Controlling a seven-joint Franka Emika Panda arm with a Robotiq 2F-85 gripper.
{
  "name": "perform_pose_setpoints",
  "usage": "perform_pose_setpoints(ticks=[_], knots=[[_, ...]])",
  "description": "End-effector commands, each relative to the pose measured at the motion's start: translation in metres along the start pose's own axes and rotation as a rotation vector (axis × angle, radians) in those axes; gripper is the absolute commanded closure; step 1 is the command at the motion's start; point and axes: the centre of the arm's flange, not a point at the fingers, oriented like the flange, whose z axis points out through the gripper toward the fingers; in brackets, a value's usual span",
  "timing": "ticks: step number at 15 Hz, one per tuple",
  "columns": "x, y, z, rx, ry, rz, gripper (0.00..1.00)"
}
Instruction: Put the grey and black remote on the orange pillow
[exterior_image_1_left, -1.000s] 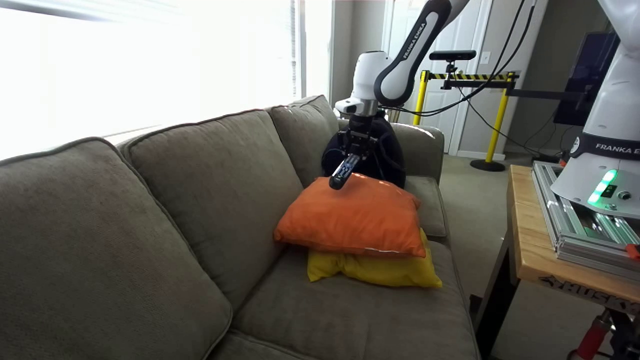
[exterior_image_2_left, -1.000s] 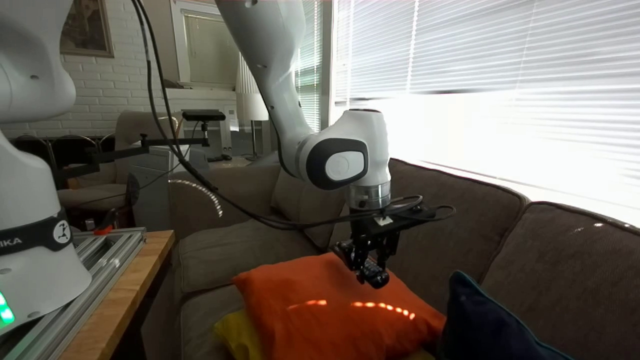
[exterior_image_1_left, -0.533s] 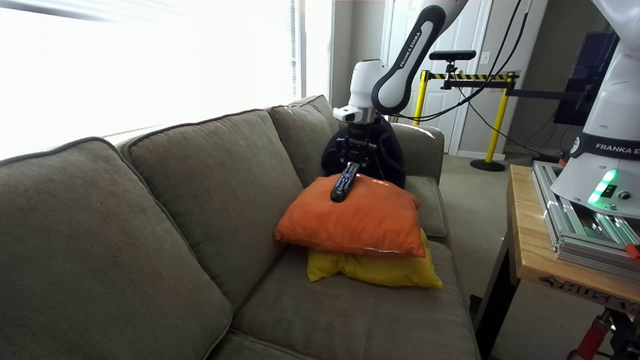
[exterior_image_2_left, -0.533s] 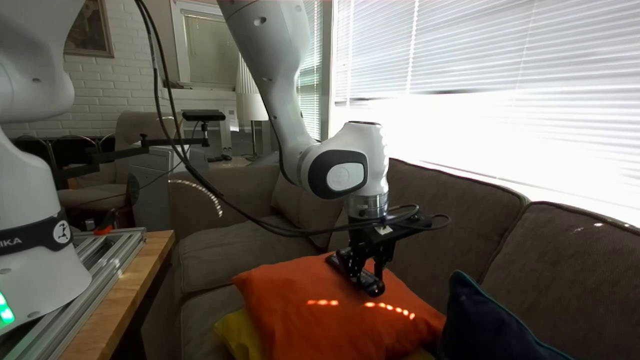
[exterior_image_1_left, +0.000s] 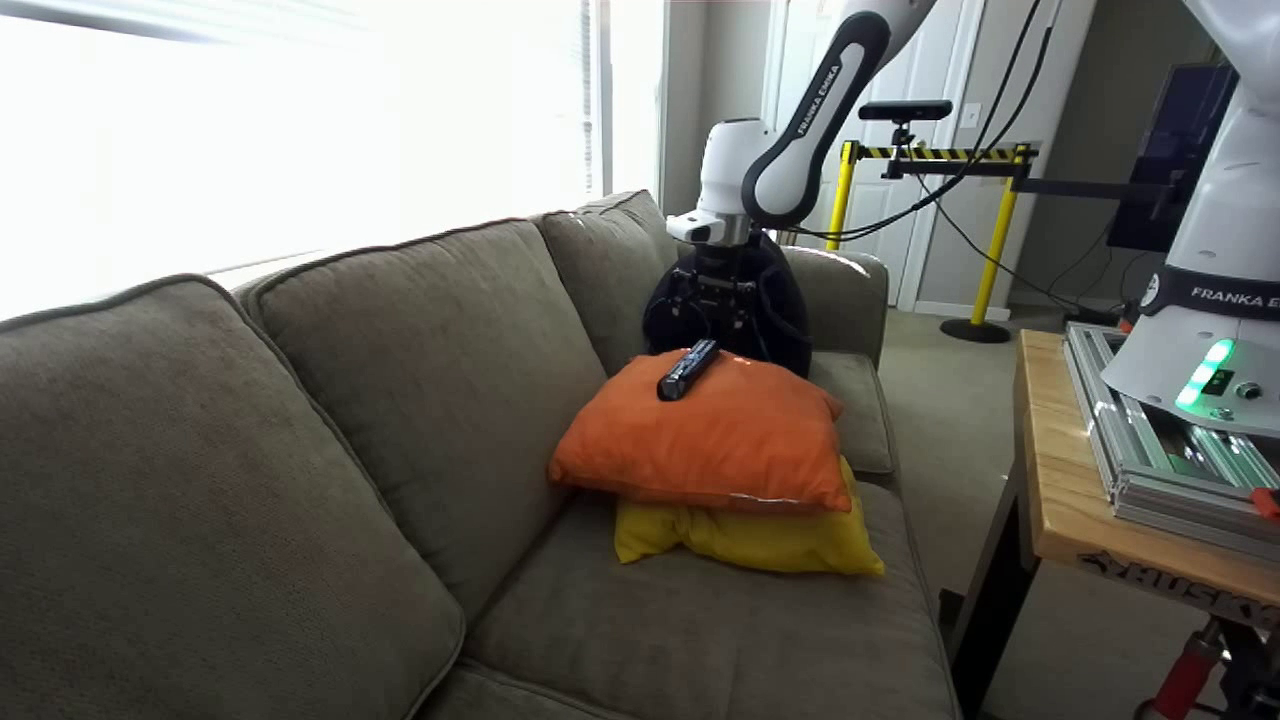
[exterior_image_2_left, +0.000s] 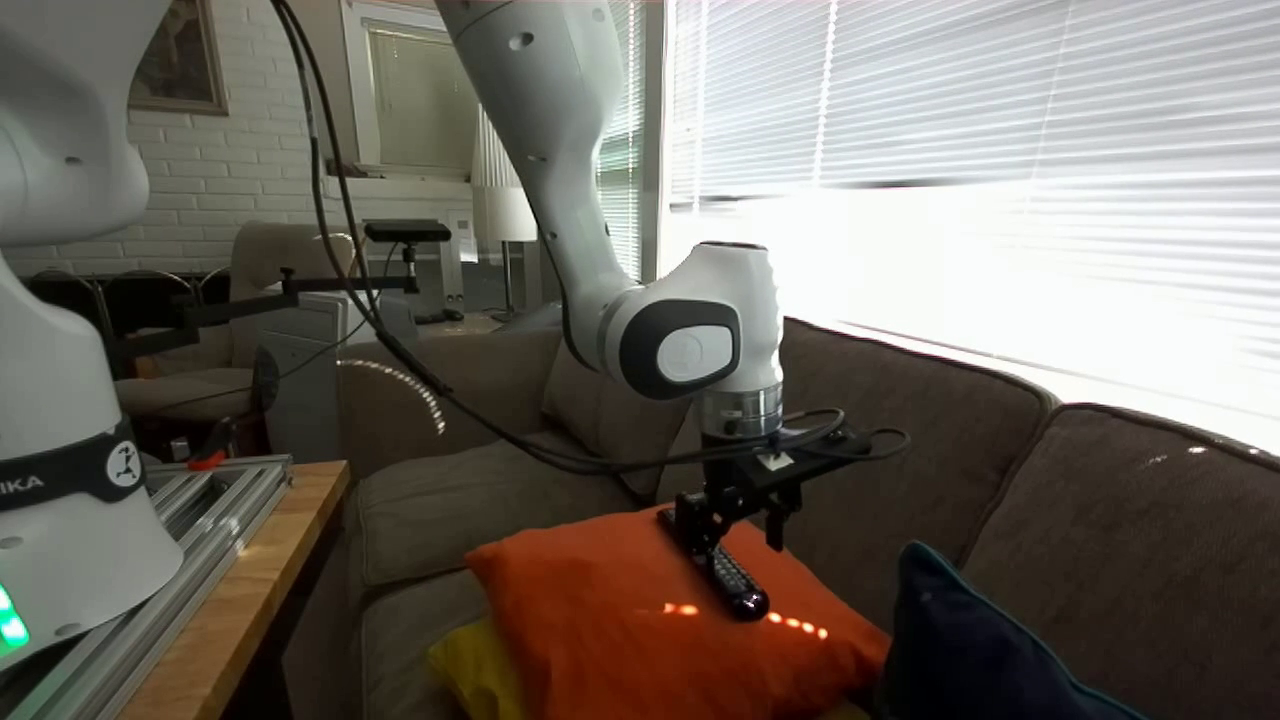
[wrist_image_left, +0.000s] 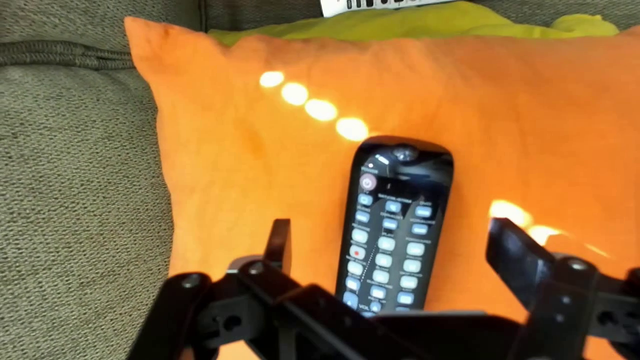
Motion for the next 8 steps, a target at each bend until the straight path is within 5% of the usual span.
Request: perform_pose_setpoints(ticks=[1, 8], knots=[[-0.012, -0.006, -0.023, 0.018, 0.053, 0.187, 0.00], [-0.067, -0.033, -0.040, 0.033, 0.106, 0.547, 0.00]])
